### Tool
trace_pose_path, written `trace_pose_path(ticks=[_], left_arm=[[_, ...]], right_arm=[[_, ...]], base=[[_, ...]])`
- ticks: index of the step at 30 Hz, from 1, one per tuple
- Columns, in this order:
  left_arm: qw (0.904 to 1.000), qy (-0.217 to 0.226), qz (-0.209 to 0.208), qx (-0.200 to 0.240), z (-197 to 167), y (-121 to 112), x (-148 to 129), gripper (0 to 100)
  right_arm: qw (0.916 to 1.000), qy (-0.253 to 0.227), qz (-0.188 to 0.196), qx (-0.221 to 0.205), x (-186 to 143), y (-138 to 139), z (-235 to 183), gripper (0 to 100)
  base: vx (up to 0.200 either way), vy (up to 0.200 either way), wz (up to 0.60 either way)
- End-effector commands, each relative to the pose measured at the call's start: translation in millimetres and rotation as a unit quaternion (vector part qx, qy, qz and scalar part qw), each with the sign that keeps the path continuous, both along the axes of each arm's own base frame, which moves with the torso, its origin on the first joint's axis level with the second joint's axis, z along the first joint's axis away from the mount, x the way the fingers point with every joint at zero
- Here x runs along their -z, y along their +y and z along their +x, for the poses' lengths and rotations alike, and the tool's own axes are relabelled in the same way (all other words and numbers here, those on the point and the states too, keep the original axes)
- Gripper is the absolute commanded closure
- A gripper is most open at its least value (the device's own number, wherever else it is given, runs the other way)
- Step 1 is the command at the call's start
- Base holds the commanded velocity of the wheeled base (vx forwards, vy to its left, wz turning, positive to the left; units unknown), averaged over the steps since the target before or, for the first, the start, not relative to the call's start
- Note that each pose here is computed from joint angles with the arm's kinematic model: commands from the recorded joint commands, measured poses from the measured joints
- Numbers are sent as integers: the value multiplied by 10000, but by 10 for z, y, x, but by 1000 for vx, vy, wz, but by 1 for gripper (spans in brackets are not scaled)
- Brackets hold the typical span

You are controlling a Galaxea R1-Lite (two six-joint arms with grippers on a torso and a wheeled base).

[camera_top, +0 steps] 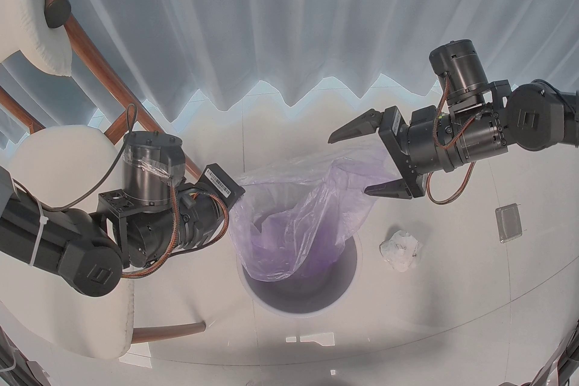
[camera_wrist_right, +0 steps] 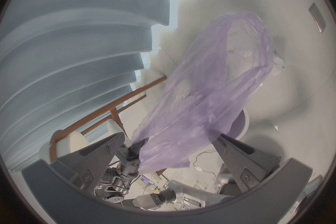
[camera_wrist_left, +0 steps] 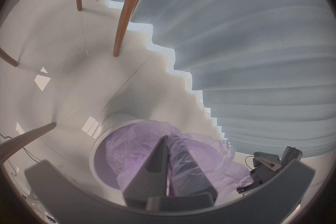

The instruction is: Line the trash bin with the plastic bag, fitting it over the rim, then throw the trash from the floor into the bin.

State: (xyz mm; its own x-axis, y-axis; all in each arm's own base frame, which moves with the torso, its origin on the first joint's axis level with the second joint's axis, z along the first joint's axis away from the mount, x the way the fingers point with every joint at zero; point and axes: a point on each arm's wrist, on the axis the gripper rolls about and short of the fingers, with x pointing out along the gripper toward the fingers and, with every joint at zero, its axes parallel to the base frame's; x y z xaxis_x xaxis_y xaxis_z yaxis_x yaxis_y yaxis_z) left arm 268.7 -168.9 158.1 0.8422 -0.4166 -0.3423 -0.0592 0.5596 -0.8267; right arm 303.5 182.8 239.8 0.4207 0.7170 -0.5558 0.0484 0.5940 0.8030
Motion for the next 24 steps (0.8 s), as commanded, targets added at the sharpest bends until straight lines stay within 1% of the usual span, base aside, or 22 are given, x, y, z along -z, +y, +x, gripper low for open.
trace_pose_path(ticks=[1,2,3,8,10,11,15,17,18,20,21,22,24], left_arm=[[10000,-73,44,29,12,-10,-10,100],[10000,-69,54,24,20,-9,-4,100],[10000,-69,54,32,18,-14,-4,100],[10000,-82,47,-14,46,4,-4,100],[9999,-89,43,-22,54,4,-7,100],[9999,-85,36,-63,90,11,-1,100],[9996,-114,9,-259,203,79,-17,100],[9990,-108,28,-436,260,128,-18,100],[9984,-104,54,-547,285,158,-13,100],[9979,36,150,-635,289,204,18,100],[9979,36,150,-635,289,204,18,100],[9971,256,255,-664,265,233,46,100],[9961,425,341,-690,214,270,37,100]], right_arm=[[9995,286,-107,-87,-15,121,24,0],[9986,469,-210,-105,2,113,-21,100],[9985,482,-218,-105,5,112,-23,100],[9943,942,-504,-77,71,40,-89,100],[9929,1043,-574,-79,73,20,-112,100],[9906,1189,-674,-67,86,-11,-144,100],[9868,1354,-884,-74,165,-96,-124,100],[9877,1220,-973,-100,189,-175,-63,100],[9889,1046,-1048,-141,203,-254,2,100],[9897,683,-1224,-281,222,-390,111,100],[9897,683,-1224,-281,222,-390,111,100],[9888,259,-1400,-447,237,-508,219,100],[9873,-176,-1494,-519,209,-600,317,100]], base=[[0,0,0],[0,0,0],[0,0,0],[0,0,0],[0,0,0],[0,0,0],[0,0,0],[0,0,0],[0,0,0],[0,0,0],[0,0,0],[0,0,0],[0,0,0]])
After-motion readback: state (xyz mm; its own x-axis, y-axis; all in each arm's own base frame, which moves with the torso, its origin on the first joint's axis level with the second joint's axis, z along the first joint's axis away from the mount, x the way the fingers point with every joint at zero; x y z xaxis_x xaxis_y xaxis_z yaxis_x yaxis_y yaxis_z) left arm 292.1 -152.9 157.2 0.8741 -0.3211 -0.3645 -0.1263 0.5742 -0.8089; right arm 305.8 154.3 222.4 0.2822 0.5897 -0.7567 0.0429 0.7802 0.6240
